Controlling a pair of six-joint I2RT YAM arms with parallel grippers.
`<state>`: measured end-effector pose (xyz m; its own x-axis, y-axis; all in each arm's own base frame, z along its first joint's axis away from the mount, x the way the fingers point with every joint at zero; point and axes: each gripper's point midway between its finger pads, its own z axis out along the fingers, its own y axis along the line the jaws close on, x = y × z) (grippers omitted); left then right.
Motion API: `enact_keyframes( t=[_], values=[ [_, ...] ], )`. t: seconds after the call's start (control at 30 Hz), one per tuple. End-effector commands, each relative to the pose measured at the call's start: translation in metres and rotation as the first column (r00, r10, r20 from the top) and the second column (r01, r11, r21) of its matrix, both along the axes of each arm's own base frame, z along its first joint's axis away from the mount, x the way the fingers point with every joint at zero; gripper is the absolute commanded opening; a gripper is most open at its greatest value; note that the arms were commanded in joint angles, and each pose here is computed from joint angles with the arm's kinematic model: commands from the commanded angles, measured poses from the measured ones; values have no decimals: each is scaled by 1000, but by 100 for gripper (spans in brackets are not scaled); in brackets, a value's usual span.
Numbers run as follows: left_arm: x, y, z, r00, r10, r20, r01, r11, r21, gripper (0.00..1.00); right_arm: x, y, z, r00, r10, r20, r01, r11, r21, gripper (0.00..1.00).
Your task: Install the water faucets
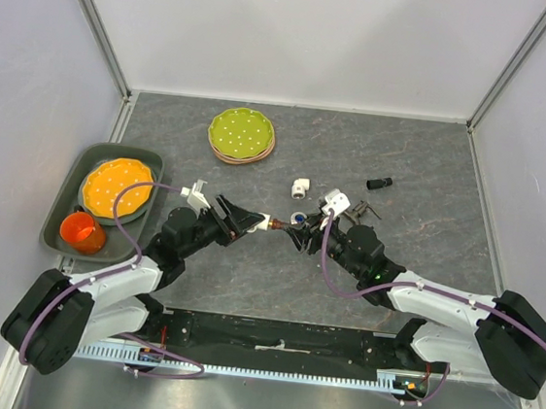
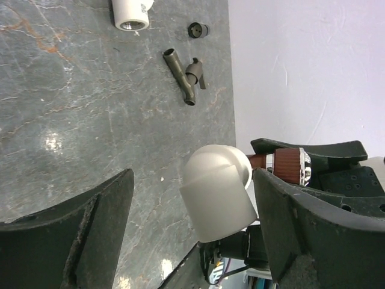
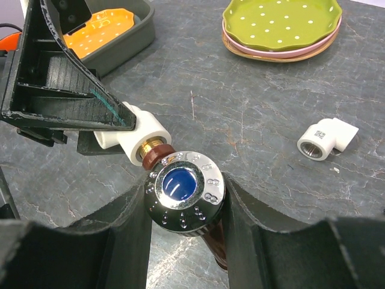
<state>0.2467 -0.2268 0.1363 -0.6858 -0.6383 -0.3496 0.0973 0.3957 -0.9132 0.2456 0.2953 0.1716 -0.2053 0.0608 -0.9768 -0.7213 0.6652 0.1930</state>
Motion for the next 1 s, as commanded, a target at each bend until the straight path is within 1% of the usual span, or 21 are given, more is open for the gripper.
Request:
enact_keyframes(
  t=[0.0, 0.1, 0.13, 0.3, 0.33, 0.4, 0.43, 0.53, 0.6, 0.7, 0.73, 0.8, 0.83, 0.87, 0.93, 0.97],
  values=[
    [4, -12, 38, 997, -17, 69, 25, 993, -117, 84, 2, 7, 27, 999, 11, 50, -16, 995, 100, 0],
    [2, -14, 41, 996, -26, 86, 37, 991, -127, 79, 2, 7, 28, 999, 10, 43, -14, 994, 108, 0],
    [1, -15, 41, 996, -31, 89, 42, 991, -128, 72, 2, 7, 27, 999, 11, 41, -15, 994, 108, 0],
    [-3, -16, 41, 994, -47, 100, 60, 989, -134, 59, 3, 6, 24, 1000, -4, 16, 2, 994, 112, 0],
    [-3, -16, 42, 993, -47, 105, 61, 989, -135, 54, 4, 6, 24, 1000, -7, 13, 6, 993, 114, 0],
    [-5, -16, 43, 992, -53, 114, 68, 988, -138, 49, 4, 6, 24, 1000, -10, 5, 10, 993, 118, 0],
    [-6, -16, 43, 992, -55, 117, 71, 988, -136, 45, 4, 6, 24, 1000, -12, 2, 12, 993, 120, 0],
    [-8, -15, 43, 989, -61, 134, 79, 988, -133, 38, 6, 6, 24, 1000, -21, -13, 23, 992, 123, 0],
    [-9, -16, 45, 986, -68, 155, 88, 988, -128, 35, 6, 6, 24, 999, -24, -21, 27, 992, 122, 0],
    [-11, -16, 44, 981, -80, 178, 102, 988, -119, 26, 7, 7, 23, 998, -26, -50, 32, 992, 123, 0],
    [-13, -16, 45, 978, -83, 193, 108, 987, -121, 20, 8, 7, 22, 997, -30, -72, 39, 990, 132, 0],
    [-14, -15, 46, 970, -91, 226, 118, 987, -109, 13, 9, 8, 22, 994, -20, -109, 35, 990, 135, 0],
    [-16, -15, 48, 965, -94, 246, 124, 987, -107, 4, 14, 6, 23, 991, -31, -131, 50, 989, 142, 0],
    [-17, -15, 49, 958, -103, 267, 133, 986, -97, 2, 12, 9, 24, 985, -12, -174, 38, 988, 151, 0],
    [-19, -16, 50, 951, -113, 287, 145, 985, -92, 2, 14, 9, 25, 975, 12, -223, 27, 985, 170, 0],
    [-21, -17, 56, 940, -122, 320, 160, 982, -95, 2, 14, 11, 28, 966, 24, -259, 28, 981, 194, 0]
  ],
)
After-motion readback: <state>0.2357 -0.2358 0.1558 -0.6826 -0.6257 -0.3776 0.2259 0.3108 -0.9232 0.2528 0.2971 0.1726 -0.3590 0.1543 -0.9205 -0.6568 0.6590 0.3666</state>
